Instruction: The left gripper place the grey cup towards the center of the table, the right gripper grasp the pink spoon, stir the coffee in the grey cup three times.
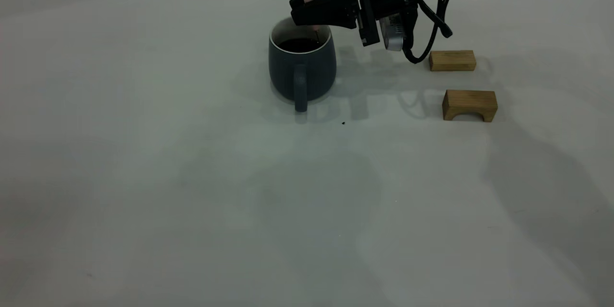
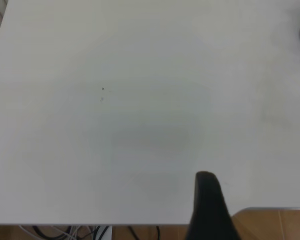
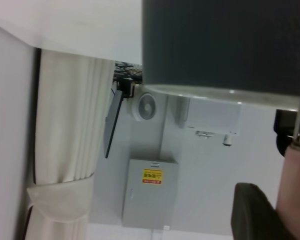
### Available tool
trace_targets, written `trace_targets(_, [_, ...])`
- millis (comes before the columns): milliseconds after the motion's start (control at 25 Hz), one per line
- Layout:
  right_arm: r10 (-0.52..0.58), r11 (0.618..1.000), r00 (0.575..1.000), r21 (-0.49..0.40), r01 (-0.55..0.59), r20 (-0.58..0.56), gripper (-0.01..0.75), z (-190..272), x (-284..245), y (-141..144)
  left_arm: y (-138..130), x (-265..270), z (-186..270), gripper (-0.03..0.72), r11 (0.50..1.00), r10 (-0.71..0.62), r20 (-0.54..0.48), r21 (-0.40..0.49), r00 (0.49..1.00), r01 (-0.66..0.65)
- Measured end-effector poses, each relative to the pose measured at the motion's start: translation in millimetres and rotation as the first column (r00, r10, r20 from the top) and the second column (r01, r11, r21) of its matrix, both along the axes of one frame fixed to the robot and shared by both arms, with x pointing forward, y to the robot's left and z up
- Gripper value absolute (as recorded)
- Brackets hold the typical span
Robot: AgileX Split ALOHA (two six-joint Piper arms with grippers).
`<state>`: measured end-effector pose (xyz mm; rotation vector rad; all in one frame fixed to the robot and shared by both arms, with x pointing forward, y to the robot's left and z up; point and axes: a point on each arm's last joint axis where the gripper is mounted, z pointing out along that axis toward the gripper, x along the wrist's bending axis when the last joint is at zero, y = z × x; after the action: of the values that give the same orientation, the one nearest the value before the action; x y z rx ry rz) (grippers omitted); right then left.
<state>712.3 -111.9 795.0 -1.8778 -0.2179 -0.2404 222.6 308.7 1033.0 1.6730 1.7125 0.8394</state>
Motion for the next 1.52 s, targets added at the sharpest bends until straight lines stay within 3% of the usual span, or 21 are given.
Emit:
trace_targets(120, [0.017, 1.0, 1.0, -0.018, -0.017, 0.016, 0.131, 4.2, -0.2, -0.2, 0.0, 0.0, 0.0, 0.567, 1.0, 0.0, 0.0, 0.0, 1.0, 0.0])
trace_targets(200, [0.048, 0.998, 0.998, -0.049, -0.046, 0.042, 0.184, 10.9, -0.7, -0.7, 0.0, 0.0, 0.0, 0.567, 1.0, 0.0, 0.0, 0.0, 1.0, 0.0])
trace_targets(400, [0.2, 0.962, 0.969, -0.214, -0.167, 0.144, 0.484, 41.1, -4.3, -5.8, 0.0, 0.0, 0.0, 0.567, 1.0, 0.0, 0.0, 0.0, 1.0, 0.0])
trace_targets(520, [0.346, 0.891, 0.915, -0.377, -0.251, 0.209, 0.623, 61.8, -8.9, -10.6, 0.0, 0.0, 0.0, 0.567, 1.0, 0.0, 0.0, 0.0, 1.0, 0.0])
trace_targets(640, [0.563, 0.721, 0.793, -0.606, -0.335, 0.233, 0.658, 85.6, -16.8, -17.0, 0.0, 0.0, 0.0, 0.567, 1.0, 0.0, 0.0, 0.0, 1.0, 0.0])
trace_targets(760, [0.764, 0.456, 0.623, -0.825, -0.334, 0.17, 0.625, 115.7, -23.7, -24.8, 0.0, 0.0, 0.0, 0.567, 1.0, 0.0, 0.0, 0.0, 1.0, 0.0])
trace_targets(800, [0.802, 0.387, 0.579, -0.868, -0.311, 0.15, 0.605, 128.9, -25.9, -25.2, 0.0, 0.0, 0.0, 0.567, 1.0, 0.0, 0.0, 0.0, 1.0, 0.0])
trace_targets(880, [0.857, 0.259, 0.505, -0.934, -0.247, 0.104, 0.55, 155.2, -29.6, -27.5, 0.0, 0.0, 0.0, 0.567, 1.0, 0.0, 0.0, 0.0, 1.0, 0.0])
trace_targets(960, [0.901, 0.168, 0.425, -0.971, -0.168, 0.083, 0.496, 188.0, -36.1, -26.6, 0.0, 0.0, 0.0, 0.567, 1.0, 0.0, 0.0, 0.0, 1.0, 0.0])
trace_targets(1040, [0.955, 0.047, 0.296, -0.996, -0.072, 0.024, 0.438, 221.9, -43.5, -29.1, 0.0, 0.0, 0.0, 0.567, 1.0, -0.001, 0.0, 0.001, 1.0, 0.001])
trace_targets(1120, [0.985, -0.035, 0.169, -0.999, 0.034, -0.028, 0.387, 260.9, -54.3, -33.2, 0.0, 0.0, 0.0, 0.567, 1.0, -0.001, 0.0, 0.001, 1.0, 0.001])
trace_targets(1200, [0.996, -0.072, 0.056, -0.991, 0.112, -0.066, 0.334, 293.7, -66.6, -37.6, 0.0, 0.0, 0.0, 0.567, 1.0, -0.001, 0.0, 0.001, 1.0, 0.001])
trace_targets(1280, [0.998, -0.068, 0.002, -0.982, 0.176, -0.069, 0.288, 323.8, -80.5, -43.1, 0.0, 0.0, 0.0, 0.567, 1.0, -0.001, 0.0, 0.001, 1.0, 0.001])
trace_targets(1360, [0.997, -0.062, -0.025, -0.974, 0.22, -0.07, 0.243, 346.0, -94.4, -48.8, 0.0, 0.0, 0.0, 0.567, 1.0, -0.001, 0.0, 0.001, 1.0, 0.001])
trace_targets(1520, [0.998, -0.047, -0.037, -0.962, 0.267, -0.059, 0.203, 376.5, -131.9, -64.2, 0.0, 0.0, 0.0, 0.567, 1.0, -0.001, 0.0, 0.001, 1.0, 0.001])
